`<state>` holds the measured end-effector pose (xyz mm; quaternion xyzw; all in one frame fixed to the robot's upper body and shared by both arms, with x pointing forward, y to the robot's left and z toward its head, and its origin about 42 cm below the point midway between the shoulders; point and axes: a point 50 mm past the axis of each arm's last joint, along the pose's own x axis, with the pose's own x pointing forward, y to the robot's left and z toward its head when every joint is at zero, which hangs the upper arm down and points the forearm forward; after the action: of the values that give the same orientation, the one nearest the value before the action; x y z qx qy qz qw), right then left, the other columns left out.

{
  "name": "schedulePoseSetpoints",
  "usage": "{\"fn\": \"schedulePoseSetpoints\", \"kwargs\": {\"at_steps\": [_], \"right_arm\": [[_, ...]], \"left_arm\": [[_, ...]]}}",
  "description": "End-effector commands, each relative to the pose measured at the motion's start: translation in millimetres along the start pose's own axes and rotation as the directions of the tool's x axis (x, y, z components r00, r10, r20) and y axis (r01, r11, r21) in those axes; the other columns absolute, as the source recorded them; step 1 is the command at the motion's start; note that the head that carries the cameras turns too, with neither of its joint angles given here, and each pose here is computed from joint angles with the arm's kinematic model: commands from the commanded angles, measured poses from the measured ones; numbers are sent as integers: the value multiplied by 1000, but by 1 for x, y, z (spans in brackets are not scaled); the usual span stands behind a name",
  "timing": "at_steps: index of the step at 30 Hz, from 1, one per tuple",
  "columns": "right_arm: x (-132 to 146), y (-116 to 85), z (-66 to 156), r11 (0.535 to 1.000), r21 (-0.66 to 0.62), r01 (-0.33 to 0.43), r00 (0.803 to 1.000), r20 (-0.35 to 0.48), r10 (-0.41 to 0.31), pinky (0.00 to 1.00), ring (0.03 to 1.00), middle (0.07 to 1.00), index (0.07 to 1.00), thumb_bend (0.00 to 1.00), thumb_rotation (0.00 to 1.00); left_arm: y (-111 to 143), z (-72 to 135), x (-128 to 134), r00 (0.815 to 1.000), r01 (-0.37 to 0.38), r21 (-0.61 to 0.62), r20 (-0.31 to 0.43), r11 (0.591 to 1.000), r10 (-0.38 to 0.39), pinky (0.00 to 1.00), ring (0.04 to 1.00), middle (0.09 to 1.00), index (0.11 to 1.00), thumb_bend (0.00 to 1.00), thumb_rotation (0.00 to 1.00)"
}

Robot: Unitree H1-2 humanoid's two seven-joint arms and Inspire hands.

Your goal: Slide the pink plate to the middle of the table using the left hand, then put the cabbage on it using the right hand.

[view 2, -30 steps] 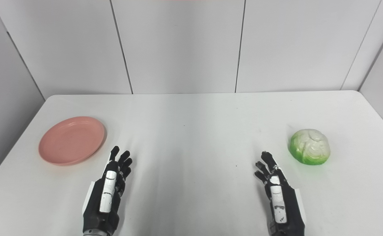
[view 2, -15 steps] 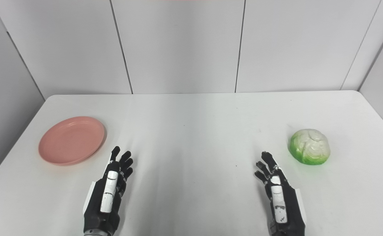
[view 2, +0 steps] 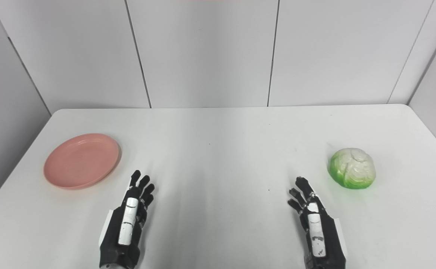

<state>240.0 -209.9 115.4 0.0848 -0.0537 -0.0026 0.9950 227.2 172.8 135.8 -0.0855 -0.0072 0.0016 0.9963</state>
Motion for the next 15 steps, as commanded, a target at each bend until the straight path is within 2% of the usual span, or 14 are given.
{"fn": "schedulePoseSetpoints", "kwargs": {"at_steps": [1, 15], "right_arm": [[-31, -10, -15, 1000, 0, 25, 999, -37, -25, 871, 882, 918, 870, 802, 979], [-30, -17, -33, 1000, -6, 21, 999, -38, -21, 893, 884, 934, 893, 779, 1000]], "left_arm": [[15, -19, -37, 997, -59, 32, -52, 998, 60, 990, 958, 977, 1000, 676, 853], [14, -37, -33, 998, -56, 57, -32, 997, 57, 955, 936, 951, 994, 566, 833]]}}
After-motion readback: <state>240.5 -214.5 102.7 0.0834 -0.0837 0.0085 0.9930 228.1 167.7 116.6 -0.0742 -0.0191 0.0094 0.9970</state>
